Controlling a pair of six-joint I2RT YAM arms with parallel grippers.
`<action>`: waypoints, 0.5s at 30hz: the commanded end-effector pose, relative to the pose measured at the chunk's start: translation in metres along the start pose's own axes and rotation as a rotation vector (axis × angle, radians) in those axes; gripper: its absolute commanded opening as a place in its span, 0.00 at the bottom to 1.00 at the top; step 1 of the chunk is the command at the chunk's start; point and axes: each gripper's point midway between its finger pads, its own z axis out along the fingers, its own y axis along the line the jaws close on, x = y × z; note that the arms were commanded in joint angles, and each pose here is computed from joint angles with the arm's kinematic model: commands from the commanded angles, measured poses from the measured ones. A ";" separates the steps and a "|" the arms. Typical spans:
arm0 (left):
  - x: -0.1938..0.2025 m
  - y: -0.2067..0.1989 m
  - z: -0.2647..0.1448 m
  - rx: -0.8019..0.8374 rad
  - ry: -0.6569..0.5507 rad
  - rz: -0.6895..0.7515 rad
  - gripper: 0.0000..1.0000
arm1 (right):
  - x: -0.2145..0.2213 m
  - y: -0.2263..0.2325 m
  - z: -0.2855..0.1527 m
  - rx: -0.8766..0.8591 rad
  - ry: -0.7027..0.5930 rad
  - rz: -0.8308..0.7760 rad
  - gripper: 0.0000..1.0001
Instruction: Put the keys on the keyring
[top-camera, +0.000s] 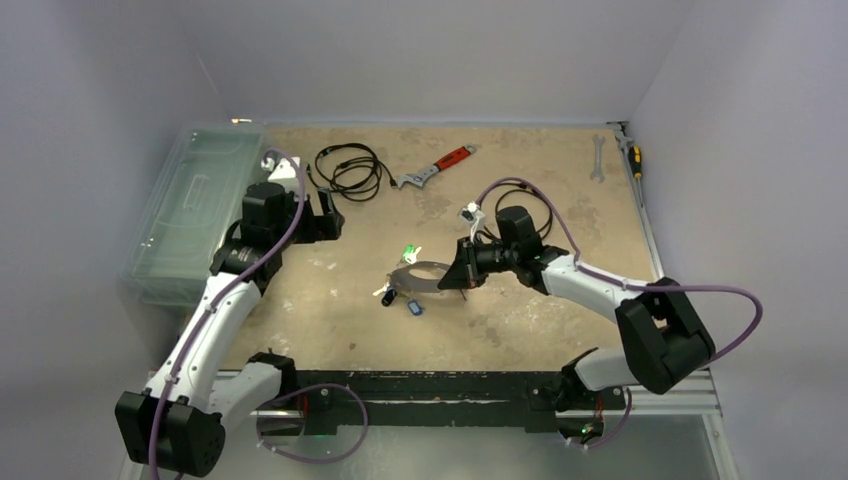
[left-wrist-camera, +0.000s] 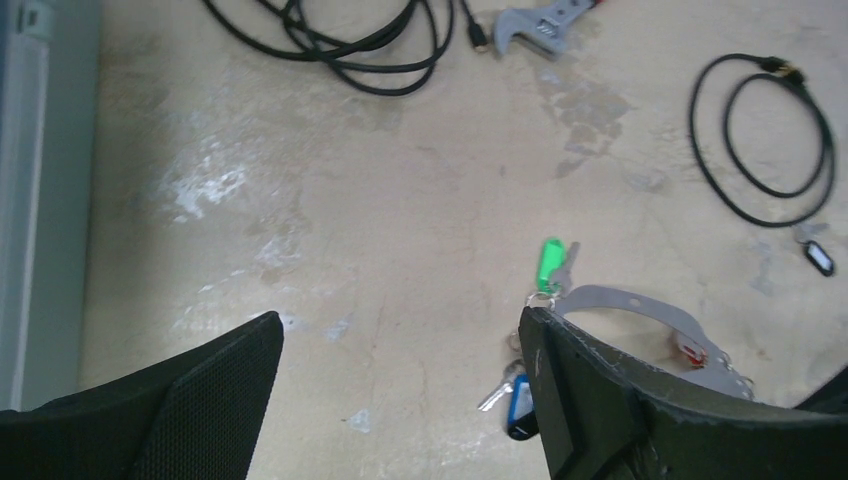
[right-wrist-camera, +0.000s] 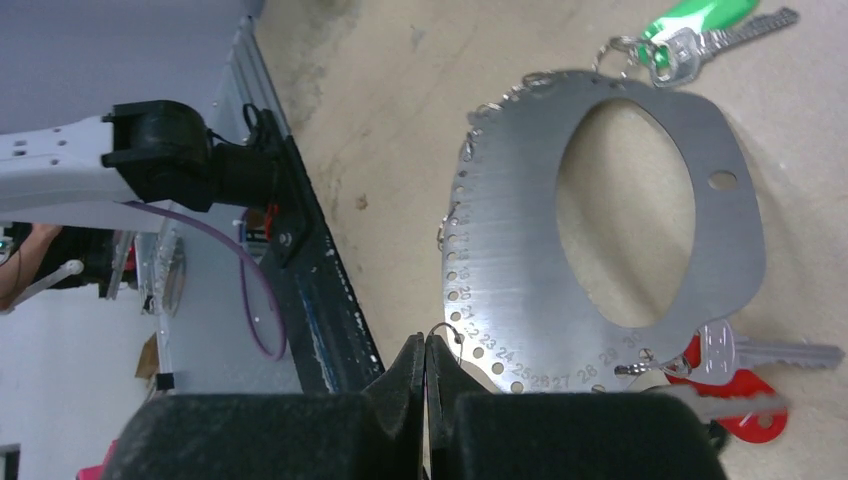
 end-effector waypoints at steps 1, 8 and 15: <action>-0.018 -0.038 -0.015 0.208 -0.092 0.044 0.86 | -0.019 0.039 -0.008 -0.166 -0.081 -0.126 0.00; -0.027 -0.076 -0.036 0.424 -0.152 0.060 0.80 | -0.033 0.068 -0.019 -0.277 -0.166 -0.210 0.00; -0.027 -0.110 -0.059 0.642 -0.185 0.067 0.72 | -0.044 0.090 -0.029 -0.353 -0.230 -0.259 0.00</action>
